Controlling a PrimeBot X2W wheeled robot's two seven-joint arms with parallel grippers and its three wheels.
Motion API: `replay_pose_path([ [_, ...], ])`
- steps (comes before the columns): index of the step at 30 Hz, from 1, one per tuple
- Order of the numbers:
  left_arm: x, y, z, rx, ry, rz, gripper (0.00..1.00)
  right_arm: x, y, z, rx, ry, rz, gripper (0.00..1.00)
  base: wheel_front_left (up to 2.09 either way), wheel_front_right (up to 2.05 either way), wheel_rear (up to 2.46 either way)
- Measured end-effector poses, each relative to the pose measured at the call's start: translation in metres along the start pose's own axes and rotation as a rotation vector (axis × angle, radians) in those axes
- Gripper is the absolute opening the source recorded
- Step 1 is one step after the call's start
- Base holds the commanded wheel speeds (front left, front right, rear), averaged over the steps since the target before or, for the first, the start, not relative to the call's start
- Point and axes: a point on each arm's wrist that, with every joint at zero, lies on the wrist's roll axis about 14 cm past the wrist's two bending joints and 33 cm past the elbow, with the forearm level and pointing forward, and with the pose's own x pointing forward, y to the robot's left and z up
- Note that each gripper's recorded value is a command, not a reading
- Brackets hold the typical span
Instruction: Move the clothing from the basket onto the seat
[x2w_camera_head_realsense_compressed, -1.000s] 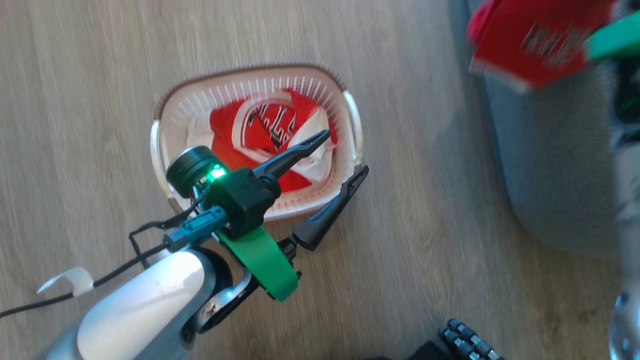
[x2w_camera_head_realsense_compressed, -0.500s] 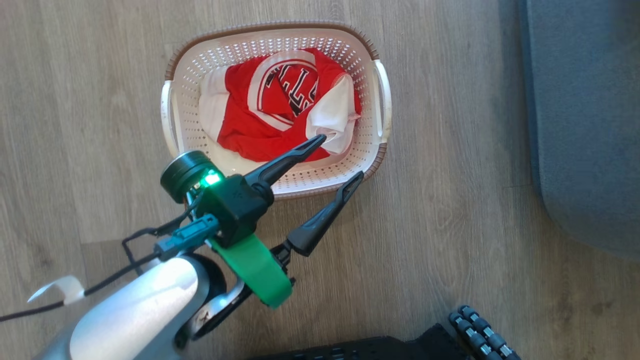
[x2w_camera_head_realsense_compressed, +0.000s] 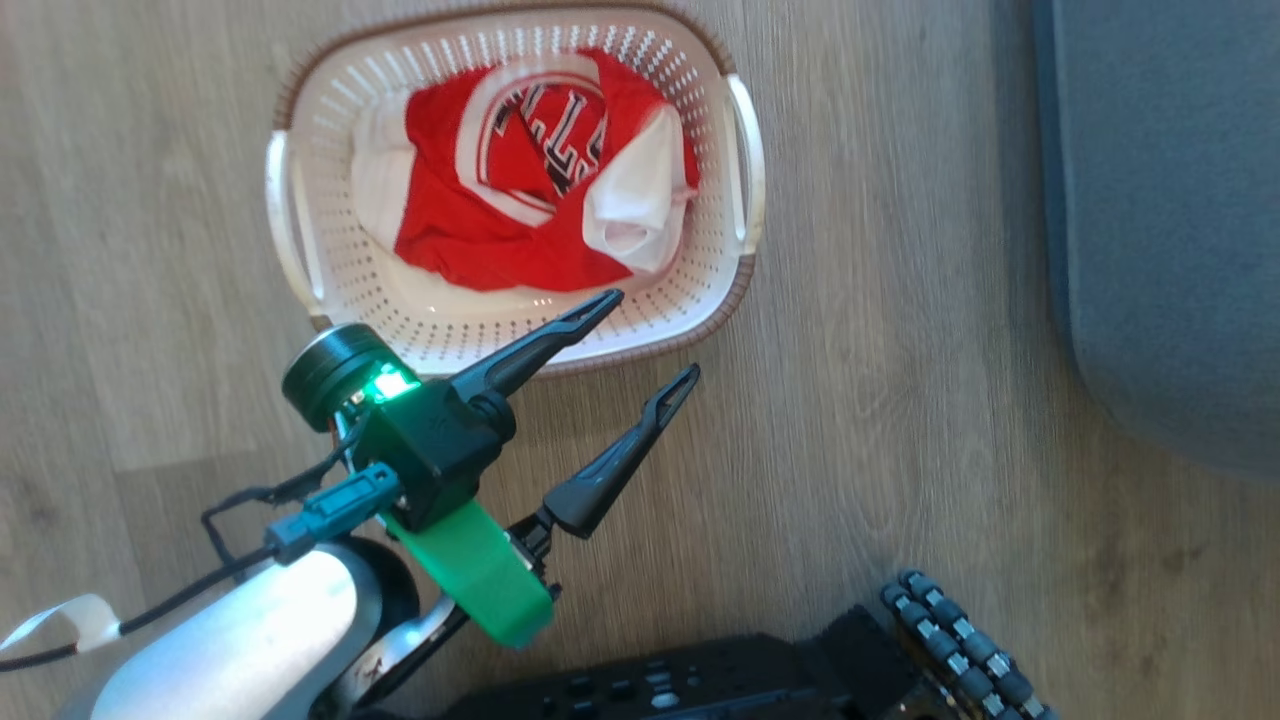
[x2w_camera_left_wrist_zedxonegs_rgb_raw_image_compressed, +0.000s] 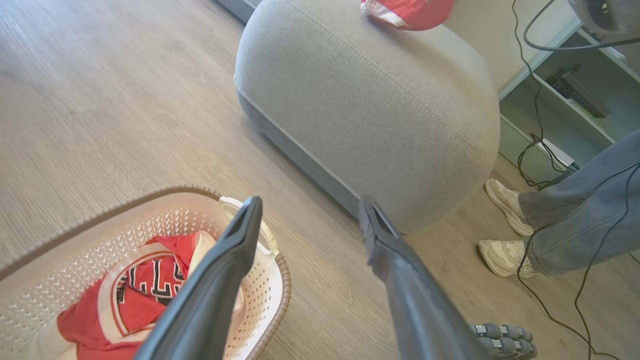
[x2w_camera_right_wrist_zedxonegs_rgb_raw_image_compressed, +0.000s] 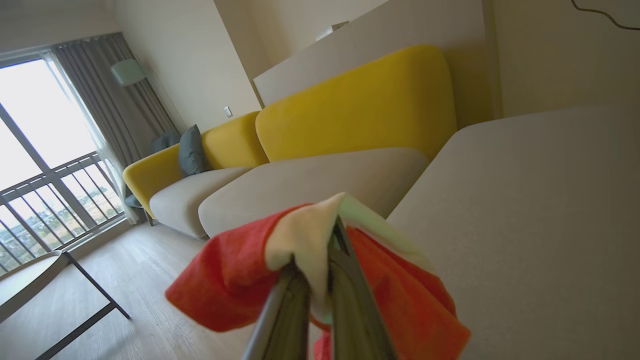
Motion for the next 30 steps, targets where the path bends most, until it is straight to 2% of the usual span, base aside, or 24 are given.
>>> replay_pose_path([
  [3, 0.002, 0.006, -0.011, -0.027, 0.022, 0.000, 1.00, -0.006, -0.018, -0.027, -0.028, 0.037, -0.050, 0.00, 0.00, 0.00, 0.00],
  [5, 0.002, 0.010, -0.019, -0.047, 0.034, 0.002, 1.00, -0.016, -0.031, -0.058, -0.050, 0.093, -0.083, 0.00, 0.00, 0.00, 0.00],
  [6, 0.002, 0.014, -0.026, -0.061, 0.047, 0.008, 1.00, -0.029, -0.046, -0.088, -0.087, 0.152, -0.123, 0.00, 0.00, 0.00, 0.00],
  [9, -0.001, 0.020, -0.032, -0.067, 0.060, 0.030, 1.00, -0.044, -0.068, -0.116, -0.131, 0.210, -0.187, 0.00, 0.00, 0.00, 0.00],
  [10, -0.003, 0.022, -0.033, -0.066, 0.064, 0.036, 1.00, -0.047, -0.070, -0.120, -0.144, 0.215, -0.195, 0.13, 0.00, 0.00, 0.00],
  [12, -0.005, 0.023, -0.032, -0.061, 0.064, 0.040, 1.00, -0.048, -0.068, -0.123, -0.165, 0.222, -0.193, 0.51, 0.00, 0.00, 0.00],
  [13, -0.005, 0.023, -0.030, -0.061, 0.062, 0.042, 1.00, -0.049, -0.065, -0.123, -0.171, 0.226, -0.188, 0.91, 0.00, 0.00, 0.00],
  [14, -0.005, 0.023, -0.028, -0.055, 0.058, 0.042, 1.00, -0.049, -0.063, -0.123, -0.181, 0.231, -0.181, 1.00, 0.00, 0.00, 0.00],
  [19, -0.005, 0.016, -0.012, -0.024, 0.028, 0.040, 1.00, -0.049, -0.050, -0.114, -0.326, 0.269, -0.104, 1.00, 0.00, 0.00, 0.00],
  [24, -0.001, 0.004, 0.006, -0.002, -0.013, 0.034, 1.00, -0.060, -0.061, -0.096, -0.464, 0.310, -0.052, 1.00, 0.00, 0.00, 0.00],
  [30, -0.003, -0.012, 0.024, 0.008, -0.052, 0.049, 1.00, -0.081, -0.078, -0.065, -0.505, 0.316, -0.009, 1.00, 0.00, 0.00, 0.00],
])
